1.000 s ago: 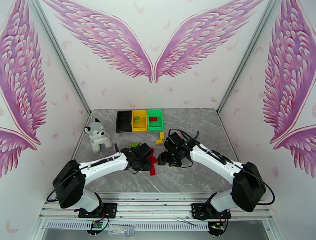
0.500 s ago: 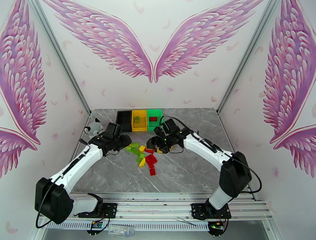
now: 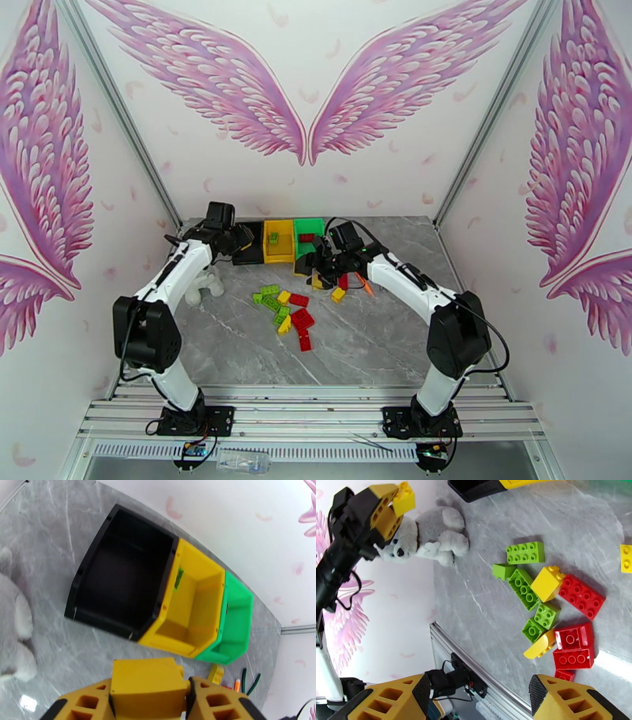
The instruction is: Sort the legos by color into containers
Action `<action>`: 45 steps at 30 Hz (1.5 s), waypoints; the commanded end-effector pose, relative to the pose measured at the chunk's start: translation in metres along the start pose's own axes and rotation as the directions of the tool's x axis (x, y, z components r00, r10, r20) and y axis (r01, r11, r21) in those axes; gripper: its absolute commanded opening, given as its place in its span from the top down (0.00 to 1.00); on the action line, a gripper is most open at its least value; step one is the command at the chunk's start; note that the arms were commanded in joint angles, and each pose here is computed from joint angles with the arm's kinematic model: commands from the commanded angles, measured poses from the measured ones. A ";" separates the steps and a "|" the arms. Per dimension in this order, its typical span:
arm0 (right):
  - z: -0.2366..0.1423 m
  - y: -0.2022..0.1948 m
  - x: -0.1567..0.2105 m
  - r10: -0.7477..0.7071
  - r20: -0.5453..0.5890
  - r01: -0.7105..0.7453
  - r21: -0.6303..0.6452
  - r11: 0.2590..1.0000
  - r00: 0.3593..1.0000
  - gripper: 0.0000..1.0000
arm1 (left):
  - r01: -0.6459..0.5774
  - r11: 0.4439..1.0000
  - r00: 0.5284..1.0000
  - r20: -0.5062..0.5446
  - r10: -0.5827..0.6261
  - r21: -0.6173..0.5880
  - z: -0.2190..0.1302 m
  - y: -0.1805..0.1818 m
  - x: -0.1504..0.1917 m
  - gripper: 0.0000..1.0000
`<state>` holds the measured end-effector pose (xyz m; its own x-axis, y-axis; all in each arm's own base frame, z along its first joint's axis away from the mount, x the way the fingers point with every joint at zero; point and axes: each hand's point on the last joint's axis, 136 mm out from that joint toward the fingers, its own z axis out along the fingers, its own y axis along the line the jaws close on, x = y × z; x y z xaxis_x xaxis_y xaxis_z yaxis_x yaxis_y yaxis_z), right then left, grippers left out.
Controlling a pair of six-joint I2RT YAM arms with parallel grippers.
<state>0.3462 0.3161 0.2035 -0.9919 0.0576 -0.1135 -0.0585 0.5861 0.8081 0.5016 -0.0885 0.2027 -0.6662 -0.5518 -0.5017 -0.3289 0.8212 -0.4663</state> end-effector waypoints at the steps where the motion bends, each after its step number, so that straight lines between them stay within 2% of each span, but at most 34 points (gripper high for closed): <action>1: 0.000 0.005 -0.012 0.011 0.008 -0.011 -0.023 1.000 1.000 0.27 | -0.031 0.999 0.999 0.017 0.032 -0.008 0.012 -0.006 -0.023 0.57; 4: 0.000 0.003 -0.017 0.015 0.014 -0.015 -0.019 1.000 1.000 0.27 | -0.032 0.999 0.999 0.008 0.032 -0.021 0.028 -0.006 -0.034 0.53; 7: -0.002 0.002 -0.020 0.014 0.021 -0.013 -0.011 1.000 1.000 0.25 | -0.011 0.999 1.000 0.008 0.011 -0.034 0.038 -0.001 -0.042 0.39; 12: -0.007 -0.003 -0.022 0.006 0.030 -0.006 0.012 1.000 1.000 0.22 | -0.043 0.999 0.999 0.000 0.043 -0.004 0.038 -0.011 -0.043 0.25; 19: -0.013 -0.014 -0.018 -0.024 0.037 0.022 0.068 0.997 0.999 0.22 | -0.115 0.993 0.993 -0.008 0.115 0.023 0.008 -0.035 -0.014 0.22; 26: -0.014 -0.035 -0.007 -0.033 0.021 0.029 0.150 0.988 0.999 0.24 | -0.165 0.986 0.986 -0.004 0.166 0.030 -0.036 -0.044 0.048 0.19; 31: -0.018 -0.057 -0.003 -0.027 0.031 0.018 0.246 0.969 0.999 0.29 | -0.182 0.983 0.983 -0.019 0.182 0.000 -0.062 -0.027 0.097 0.17; 35: -0.022 -0.069 0.002 -0.033 0.041 0.019 0.298 0.954 0.999 0.29 | -0.176 0.984 0.984 0.025 0.177 -0.024 -0.085 -0.008 0.120 0.13; 40: -0.030 -0.085 0.011 -0.038 0.026 0.025 0.372 0.928 0.999 0.29 | -0.151 0.988 0.981 0.118 0.152 -0.011 -0.116 0.007 0.127 0.02; 45: -0.039 -0.103 0.015 -0.050 0.023 0.034 0.462 0.886 0.998 0.25 | -0.047 0.999 0.985 0.166 0.046 0.003 -0.132 0.035 0.127 0.01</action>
<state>0.3393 0.2460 0.1428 -0.9877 0.0580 -0.1454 -0.0275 0.8499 0.5262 0.3203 -0.1286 0.2164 -0.6294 -0.4530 -0.6314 -0.2313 0.8849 -0.4044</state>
